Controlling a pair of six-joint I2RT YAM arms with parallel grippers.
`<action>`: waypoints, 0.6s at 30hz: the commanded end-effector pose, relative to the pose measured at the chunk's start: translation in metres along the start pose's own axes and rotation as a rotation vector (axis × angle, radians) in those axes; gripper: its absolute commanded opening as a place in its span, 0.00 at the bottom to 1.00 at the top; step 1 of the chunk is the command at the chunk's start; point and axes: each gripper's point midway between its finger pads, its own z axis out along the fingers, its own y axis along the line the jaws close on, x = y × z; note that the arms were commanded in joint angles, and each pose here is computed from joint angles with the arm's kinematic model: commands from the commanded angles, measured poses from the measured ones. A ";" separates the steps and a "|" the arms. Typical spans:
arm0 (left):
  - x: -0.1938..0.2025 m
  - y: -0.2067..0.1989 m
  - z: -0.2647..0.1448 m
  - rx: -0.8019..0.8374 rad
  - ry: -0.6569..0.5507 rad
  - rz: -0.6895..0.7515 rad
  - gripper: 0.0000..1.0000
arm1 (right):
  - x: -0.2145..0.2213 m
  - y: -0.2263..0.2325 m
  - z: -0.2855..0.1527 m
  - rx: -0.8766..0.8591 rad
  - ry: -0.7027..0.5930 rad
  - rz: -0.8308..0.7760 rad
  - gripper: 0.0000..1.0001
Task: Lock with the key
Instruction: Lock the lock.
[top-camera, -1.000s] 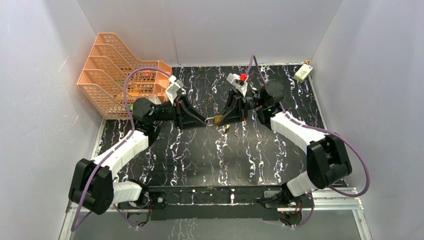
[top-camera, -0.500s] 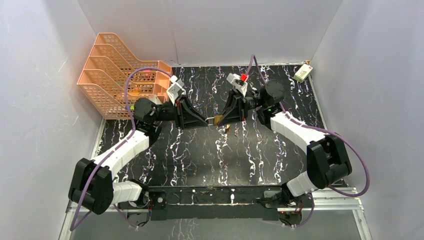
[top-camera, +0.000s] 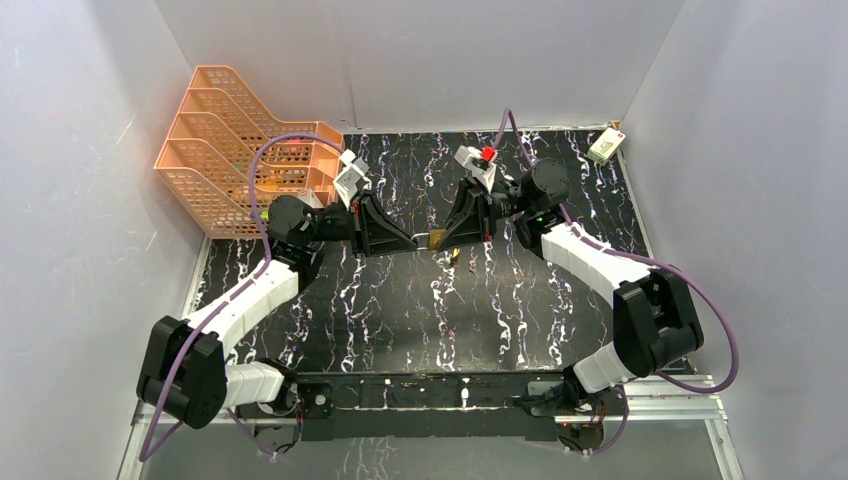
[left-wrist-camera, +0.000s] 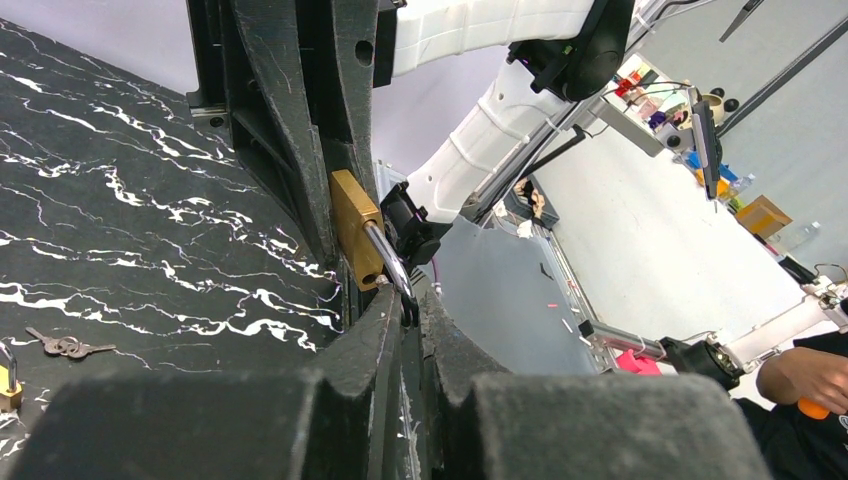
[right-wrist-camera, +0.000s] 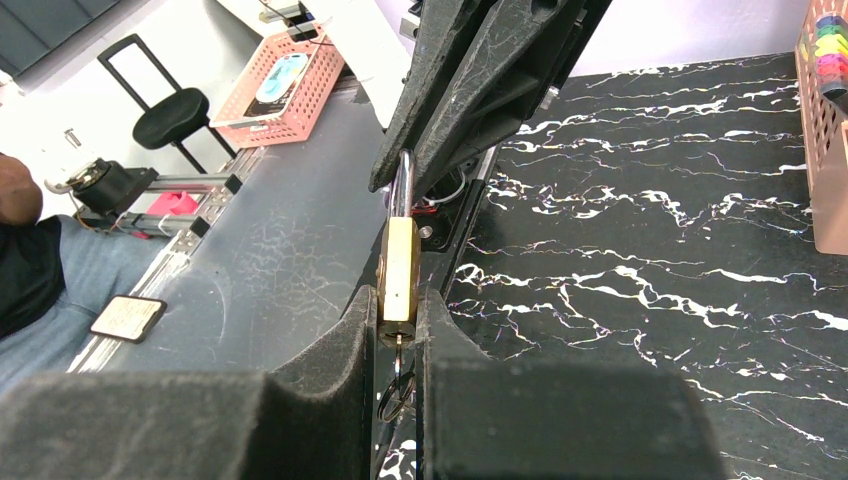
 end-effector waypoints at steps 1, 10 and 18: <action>-0.014 -0.013 0.004 0.032 -0.018 0.100 0.00 | -0.020 0.003 0.001 0.003 -0.014 -0.109 0.00; -0.008 -0.006 0.004 0.024 -0.013 0.092 0.00 | -0.022 0.007 0.001 -0.005 -0.007 -0.109 0.00; -0.002 0.006 0.005 0.013 -0.005 0.071 0.00 | -0.023 0.012 0.001 -0.013 -0.002 -0.084 0.00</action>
